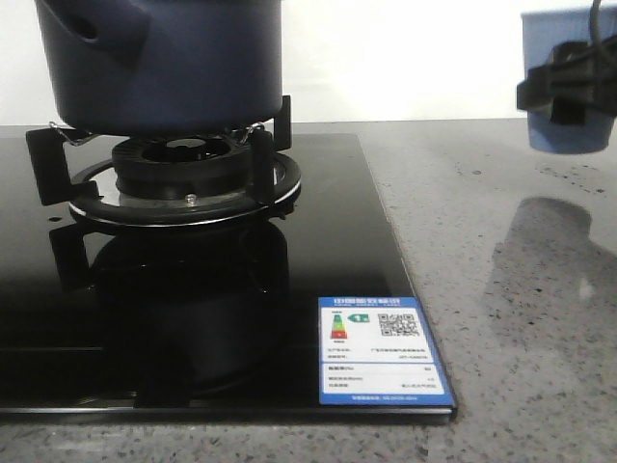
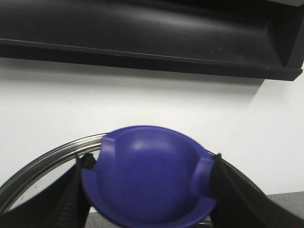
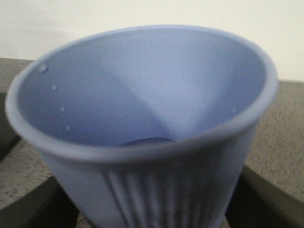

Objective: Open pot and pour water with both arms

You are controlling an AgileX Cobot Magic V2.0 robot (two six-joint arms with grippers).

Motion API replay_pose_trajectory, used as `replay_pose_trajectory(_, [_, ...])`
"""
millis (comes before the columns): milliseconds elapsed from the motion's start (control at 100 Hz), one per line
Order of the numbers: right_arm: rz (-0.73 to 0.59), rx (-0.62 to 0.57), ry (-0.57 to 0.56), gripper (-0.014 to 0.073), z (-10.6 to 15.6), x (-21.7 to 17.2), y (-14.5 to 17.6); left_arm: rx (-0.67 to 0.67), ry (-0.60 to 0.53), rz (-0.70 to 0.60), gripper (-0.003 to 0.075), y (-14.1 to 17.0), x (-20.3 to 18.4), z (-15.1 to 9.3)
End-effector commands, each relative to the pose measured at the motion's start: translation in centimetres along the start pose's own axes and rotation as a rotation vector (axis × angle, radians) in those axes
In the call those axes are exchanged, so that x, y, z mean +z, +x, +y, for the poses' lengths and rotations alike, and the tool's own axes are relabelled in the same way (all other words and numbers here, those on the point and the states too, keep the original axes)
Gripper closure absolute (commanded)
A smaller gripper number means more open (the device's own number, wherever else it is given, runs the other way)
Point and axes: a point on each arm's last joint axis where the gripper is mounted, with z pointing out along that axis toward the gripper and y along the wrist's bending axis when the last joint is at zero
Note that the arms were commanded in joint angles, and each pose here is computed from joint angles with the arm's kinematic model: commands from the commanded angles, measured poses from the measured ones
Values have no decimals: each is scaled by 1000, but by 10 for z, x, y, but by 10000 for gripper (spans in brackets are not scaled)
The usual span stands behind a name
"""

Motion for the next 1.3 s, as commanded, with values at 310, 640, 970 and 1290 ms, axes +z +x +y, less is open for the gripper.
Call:
replay_pose_trajectory(310, [-160, -131, -123, 242, 27, -30, -89, 20, -29, -164, 362, -29, -9, 2])
replay_pose_trajectory(640, [-210, -358, -294, 242, 82, -40, -148, 24, -29, -164, 362, -29, -9, 2])
replay_pose_trajectory(970, [-98, -728, -319, 242, 137, -16, -173, 24, -29, -167, 362, -29, -9, 2])
replay_pose_trajectory(1290, [-63, -977, -210, 242, 167, 11, -189, 24, -30, -169, 362, -29, -9, 2])
